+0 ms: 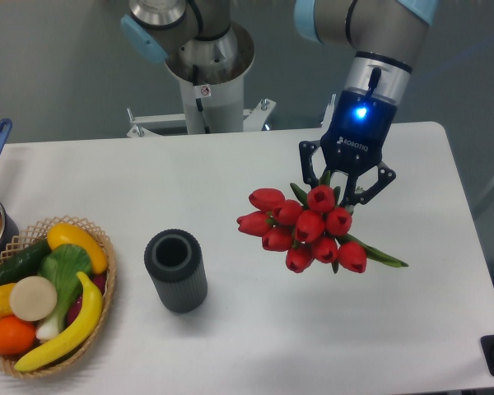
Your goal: Insert the flowers into the vase
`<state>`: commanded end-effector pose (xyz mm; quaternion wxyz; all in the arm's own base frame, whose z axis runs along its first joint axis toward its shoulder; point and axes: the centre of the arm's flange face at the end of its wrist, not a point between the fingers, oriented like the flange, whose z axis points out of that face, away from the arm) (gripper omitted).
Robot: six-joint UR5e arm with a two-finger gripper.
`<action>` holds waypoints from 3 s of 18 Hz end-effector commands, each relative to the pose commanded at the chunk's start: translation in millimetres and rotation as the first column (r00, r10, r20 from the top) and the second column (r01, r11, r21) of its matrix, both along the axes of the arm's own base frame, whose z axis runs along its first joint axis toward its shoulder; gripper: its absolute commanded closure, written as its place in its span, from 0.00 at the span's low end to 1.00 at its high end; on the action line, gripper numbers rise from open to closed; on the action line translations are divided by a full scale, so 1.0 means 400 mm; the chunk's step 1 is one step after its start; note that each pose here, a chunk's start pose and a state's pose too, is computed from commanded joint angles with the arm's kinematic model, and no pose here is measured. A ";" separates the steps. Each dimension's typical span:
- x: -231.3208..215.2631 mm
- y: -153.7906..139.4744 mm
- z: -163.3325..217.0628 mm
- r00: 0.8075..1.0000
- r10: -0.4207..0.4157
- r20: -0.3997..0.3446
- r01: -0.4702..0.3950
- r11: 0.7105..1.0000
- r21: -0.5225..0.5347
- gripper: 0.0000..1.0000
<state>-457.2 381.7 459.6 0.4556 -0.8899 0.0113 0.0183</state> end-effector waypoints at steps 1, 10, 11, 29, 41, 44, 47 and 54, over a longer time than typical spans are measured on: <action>0.001 0.002 0.002 1.000 -0.002 -0.001 0.002 1.000 0.002 0.65; 0.024 0.029 0.006 1.000 -0.029 -0.002 0.029 1.000 0.009 0.64; 0.048 0.058 0.008 0.998 -0.066 0.010 0.066 0.997 0.038 0.64; 0.282 0.264 -0.021 0.853 -0.521 0.019 0.436 0.734 0.521 0.64; 0.368 0.268 -0.108 0.816 -0.573 0.080 0.430 0.693 0.579 0.64; 0.366 0.267 -0.111 0.816 -0.572 0.083 0.427 0.693 0.580 0.64; 0.369 0.265 -0.126 0.815 -0.571 0.095 0.421 0.698 0.579 0.64; 0.365 0.254 -0.155 0.818 -0.562 0.121 0.402 0.710 0.577 0.64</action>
